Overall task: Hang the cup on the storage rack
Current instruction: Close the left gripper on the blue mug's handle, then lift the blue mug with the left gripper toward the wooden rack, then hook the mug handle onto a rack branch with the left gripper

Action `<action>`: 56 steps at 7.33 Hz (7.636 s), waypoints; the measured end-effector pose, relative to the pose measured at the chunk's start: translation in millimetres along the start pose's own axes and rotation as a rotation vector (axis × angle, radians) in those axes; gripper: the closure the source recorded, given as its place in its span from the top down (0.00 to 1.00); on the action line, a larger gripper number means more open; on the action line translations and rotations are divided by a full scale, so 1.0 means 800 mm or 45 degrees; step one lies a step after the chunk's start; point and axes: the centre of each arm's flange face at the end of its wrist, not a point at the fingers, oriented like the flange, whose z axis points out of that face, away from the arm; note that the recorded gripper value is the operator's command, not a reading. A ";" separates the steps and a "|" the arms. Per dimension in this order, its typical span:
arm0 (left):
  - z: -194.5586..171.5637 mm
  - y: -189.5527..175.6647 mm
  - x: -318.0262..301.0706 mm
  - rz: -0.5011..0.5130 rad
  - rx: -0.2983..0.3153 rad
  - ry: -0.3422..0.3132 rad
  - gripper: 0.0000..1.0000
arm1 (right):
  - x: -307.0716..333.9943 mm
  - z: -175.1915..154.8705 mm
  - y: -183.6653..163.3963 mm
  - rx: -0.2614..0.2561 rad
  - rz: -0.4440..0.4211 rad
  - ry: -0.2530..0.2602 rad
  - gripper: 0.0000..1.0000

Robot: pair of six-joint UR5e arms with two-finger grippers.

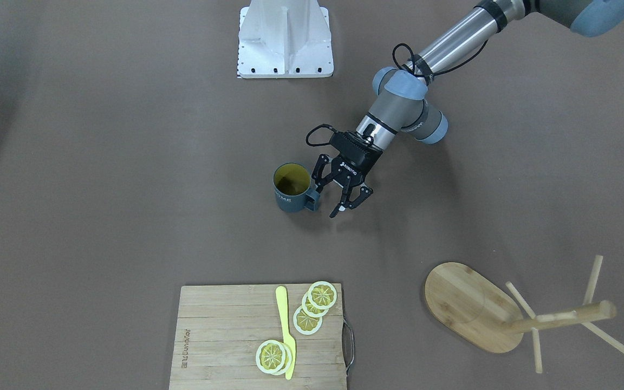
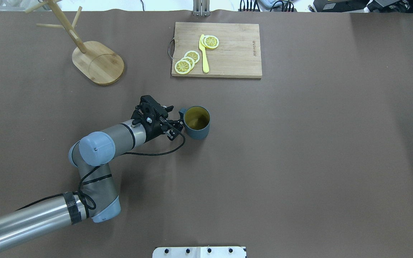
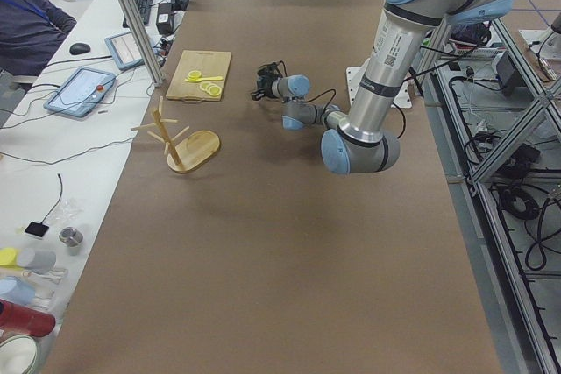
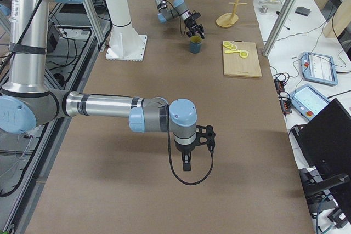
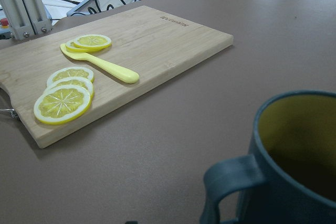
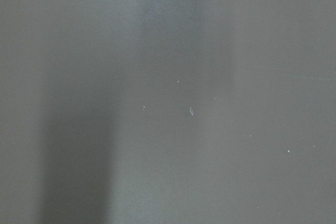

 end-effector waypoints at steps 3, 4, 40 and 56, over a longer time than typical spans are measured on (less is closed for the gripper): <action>0.001 0.001 0.001 0.001 -0.003 0.002 0.51 | 0.001 0.001 0.000 -0.003 0.002 0.001 1.00; 0.002 -0.001 0.002 0.000 -0.001 0.003 0.51 | 0.001 0.002 0.001 -0.003 0.003 0.001 1.00; -0.064 -0.182 -0.310 -2.859 0.617 0.188 0.00 | 0.006 0.005 0.006 -0.006 0.004 0.016 1.00; -0.098 -0.073 -0.403 -2.847 0.523 0.211 0.98 | 0.003 0.002 0.005 0.001 0.000 0.016 1.00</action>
